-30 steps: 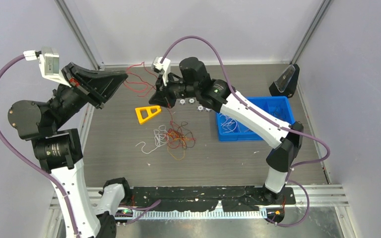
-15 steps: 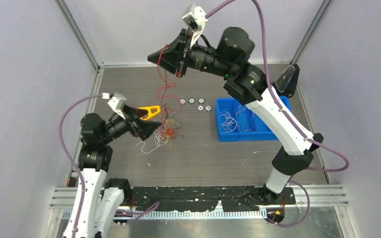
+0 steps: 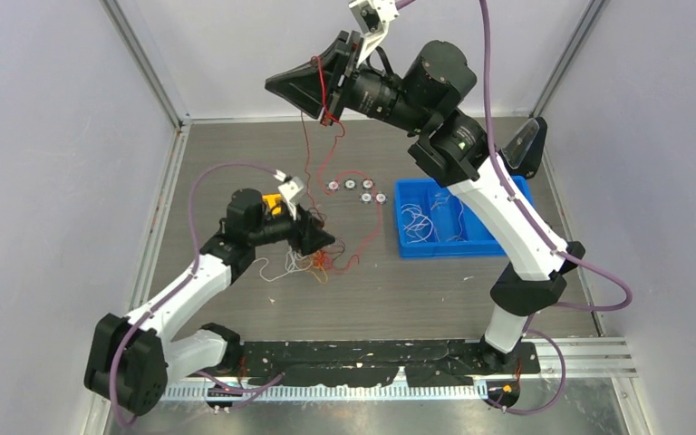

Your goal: Untangle the cables

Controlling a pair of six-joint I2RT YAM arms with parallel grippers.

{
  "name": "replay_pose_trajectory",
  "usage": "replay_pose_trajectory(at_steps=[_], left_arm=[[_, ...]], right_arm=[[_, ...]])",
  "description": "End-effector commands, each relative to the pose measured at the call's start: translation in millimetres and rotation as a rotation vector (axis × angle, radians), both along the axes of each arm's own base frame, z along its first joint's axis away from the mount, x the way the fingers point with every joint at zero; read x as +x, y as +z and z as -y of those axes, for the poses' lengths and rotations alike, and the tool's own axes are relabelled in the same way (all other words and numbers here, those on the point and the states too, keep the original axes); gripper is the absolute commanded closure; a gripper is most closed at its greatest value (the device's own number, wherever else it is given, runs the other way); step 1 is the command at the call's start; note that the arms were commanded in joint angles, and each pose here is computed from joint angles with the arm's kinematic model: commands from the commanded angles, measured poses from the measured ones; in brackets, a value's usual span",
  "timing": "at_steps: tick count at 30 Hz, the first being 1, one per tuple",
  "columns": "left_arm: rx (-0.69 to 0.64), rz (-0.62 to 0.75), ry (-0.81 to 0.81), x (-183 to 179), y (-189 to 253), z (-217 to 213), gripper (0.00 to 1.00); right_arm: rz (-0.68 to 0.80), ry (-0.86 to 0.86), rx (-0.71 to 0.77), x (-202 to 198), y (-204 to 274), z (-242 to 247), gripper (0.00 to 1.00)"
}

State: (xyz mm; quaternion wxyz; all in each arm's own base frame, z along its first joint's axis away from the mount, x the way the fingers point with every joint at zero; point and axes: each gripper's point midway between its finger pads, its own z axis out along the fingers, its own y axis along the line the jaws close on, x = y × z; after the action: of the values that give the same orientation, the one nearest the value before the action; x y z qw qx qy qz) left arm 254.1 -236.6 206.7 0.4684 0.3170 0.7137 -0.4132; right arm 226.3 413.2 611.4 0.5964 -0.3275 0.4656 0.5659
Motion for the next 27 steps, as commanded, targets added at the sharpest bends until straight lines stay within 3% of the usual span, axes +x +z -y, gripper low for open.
replay_pose_trajectory(at_steps=[1,3,4,7,10,15,19,21,27], left_arm=[[0.075,-0.073,0.040,-3,-53,-11,0.58],[0.135,-0.135,0.124,2,-76,-31,0.85],[0.157,-0.180,0.174,5,-85,-43,0.90],[0.164,-0.267,0.285,17,-95,-75,0.84],[0.201,-0.297,0.296,24,-92,-85,0.76],[0.318,-0.403,0.352,29,-119,-102,0.70],[0.306,-0.452,0.389,40,-122,-108,0.66],[0.278,-0.444,0.368,41,-114,-104,0.57],[0.199,-0.308,0.312,38,-62,-94,0.14]], right_arm=[[0.104,-0.047,0.128,-16,54,37,0.95],[0.117,-0.078,0.148,-15,65,51,0.95],[0.133,-0.094,0.167,-18,74,63,0.95],[0.150,-0.186,0.199,-5,90,97,0.95],[0.157,-0.266,0.188,4,94,126,0.95],[0.110,-0.394,0.124,32,75,169,0.94],[0.073,-0.463,0.082,47,61,193,0.95],[0.065,-0.514,0.033,55,47,206,0.95],[-0.001,-0.714,-0.165,78,-21,263,0.95]])
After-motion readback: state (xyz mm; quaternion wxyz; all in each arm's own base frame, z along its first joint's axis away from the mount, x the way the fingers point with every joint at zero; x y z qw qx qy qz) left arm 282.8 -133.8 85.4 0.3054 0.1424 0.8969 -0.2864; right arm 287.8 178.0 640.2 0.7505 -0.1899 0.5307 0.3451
